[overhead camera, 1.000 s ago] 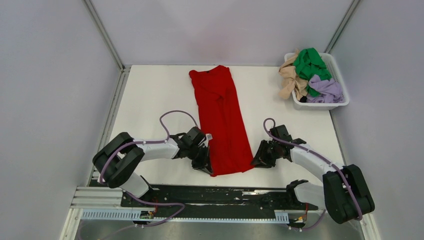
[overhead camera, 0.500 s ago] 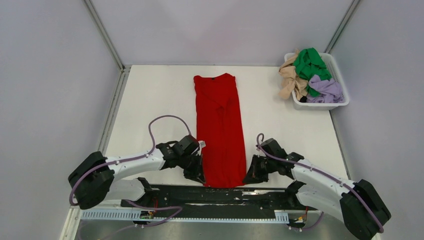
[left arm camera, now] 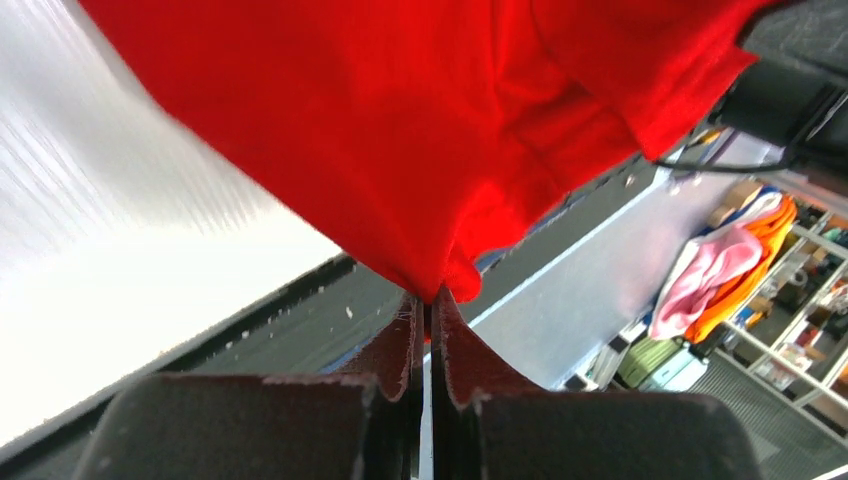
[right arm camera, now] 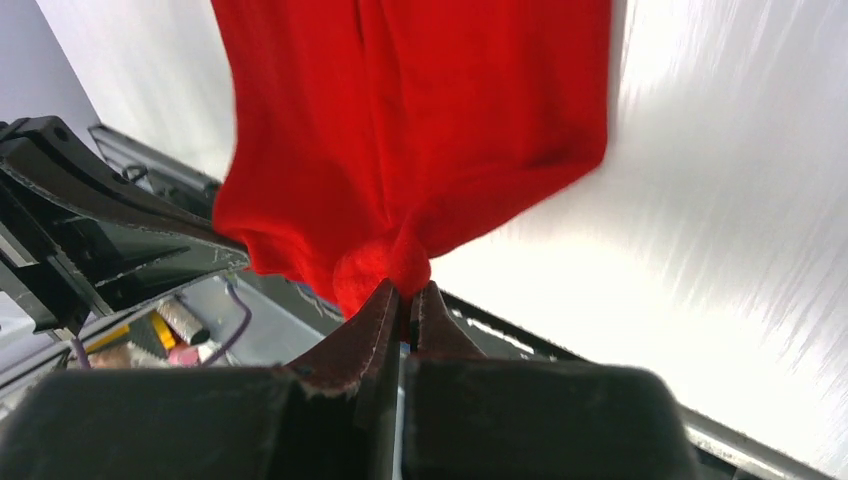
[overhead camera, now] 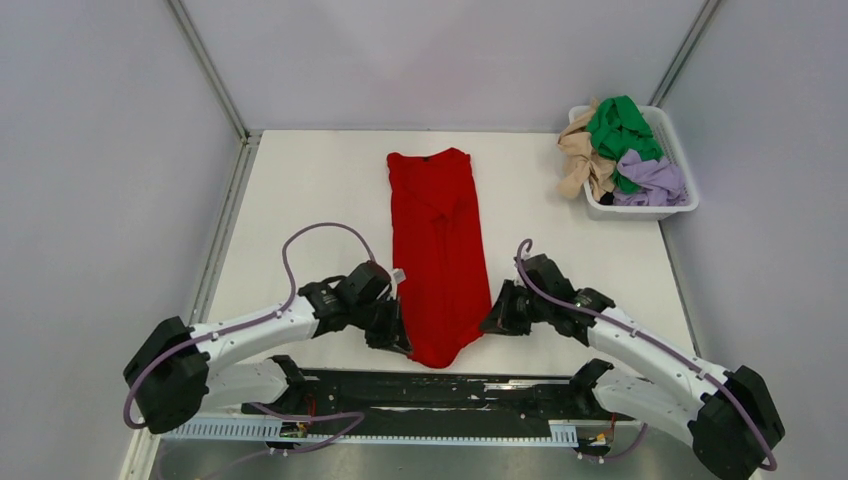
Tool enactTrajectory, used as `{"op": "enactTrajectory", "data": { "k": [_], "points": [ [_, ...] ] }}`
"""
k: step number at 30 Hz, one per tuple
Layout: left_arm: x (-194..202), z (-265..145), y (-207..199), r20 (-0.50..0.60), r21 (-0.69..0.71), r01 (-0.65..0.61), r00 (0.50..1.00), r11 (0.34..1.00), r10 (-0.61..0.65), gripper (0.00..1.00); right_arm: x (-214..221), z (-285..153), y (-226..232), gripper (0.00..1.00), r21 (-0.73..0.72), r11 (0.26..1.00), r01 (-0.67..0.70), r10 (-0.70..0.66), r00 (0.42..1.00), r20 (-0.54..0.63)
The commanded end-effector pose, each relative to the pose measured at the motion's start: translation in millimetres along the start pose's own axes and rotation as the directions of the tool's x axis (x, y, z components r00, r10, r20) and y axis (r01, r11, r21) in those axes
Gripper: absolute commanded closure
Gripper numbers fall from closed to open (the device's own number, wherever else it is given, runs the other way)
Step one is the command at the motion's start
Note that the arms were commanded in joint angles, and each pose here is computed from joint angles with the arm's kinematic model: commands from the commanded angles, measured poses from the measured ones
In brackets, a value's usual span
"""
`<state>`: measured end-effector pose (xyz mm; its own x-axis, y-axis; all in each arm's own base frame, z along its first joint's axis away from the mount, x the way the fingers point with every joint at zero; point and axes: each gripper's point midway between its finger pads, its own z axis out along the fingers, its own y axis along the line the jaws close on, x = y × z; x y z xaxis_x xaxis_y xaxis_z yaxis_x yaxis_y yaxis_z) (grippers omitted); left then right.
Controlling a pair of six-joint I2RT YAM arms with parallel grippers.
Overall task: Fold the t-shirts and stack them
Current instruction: Grab the bottom of the folded rectangular tshirt with both arms, then fold the folded rectangular tshirt in 1/3 of the way
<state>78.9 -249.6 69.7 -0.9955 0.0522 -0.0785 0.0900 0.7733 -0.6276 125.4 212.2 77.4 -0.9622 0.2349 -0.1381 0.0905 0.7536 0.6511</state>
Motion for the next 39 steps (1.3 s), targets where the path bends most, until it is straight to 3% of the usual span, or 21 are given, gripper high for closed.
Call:
{"op": "enactTrajectory", "data": {
  "k": [1, 6, 24, 39],
  "points": [
    [-49.5, -1.6, -24.6, 0.096, 0.071, -0.082, 0.993, 0.994, 0.075, 1.0, -46.5, -3.5, 17.4, 1.0, 0.042, 0.997, 0.066, -0.072, 0.984, 0.162],
    [-92.4, -3.7, -29.9, 0.152, 0.048, -0.109, 0.983, 0.993, 0.101, 1.0, -79.2, 2.5, 22.1, 1.0, 0.093, 0.993, 0.073, -0.092, 0.97, 0.225],
    [-224.8, -13.1, 15.2, 0.306, -0.059, 0.029, 0.952, 0.998, -0.009, 1.0, -215.2, 29.9, 54.2, 1.0, 0.159, 0.98, 0.116, -0.168, 0.914, 0.368],
    [-294.1, -7.9, 44.7, 0.331, -0.076, 0.069, 0.943, 0.995, -0.04, 1.0, -269.5, 53.6, 45.5, 1.0, 0.159, 0.983, 0.093, -0.147, 0.918, 0.37]
  ]
}}
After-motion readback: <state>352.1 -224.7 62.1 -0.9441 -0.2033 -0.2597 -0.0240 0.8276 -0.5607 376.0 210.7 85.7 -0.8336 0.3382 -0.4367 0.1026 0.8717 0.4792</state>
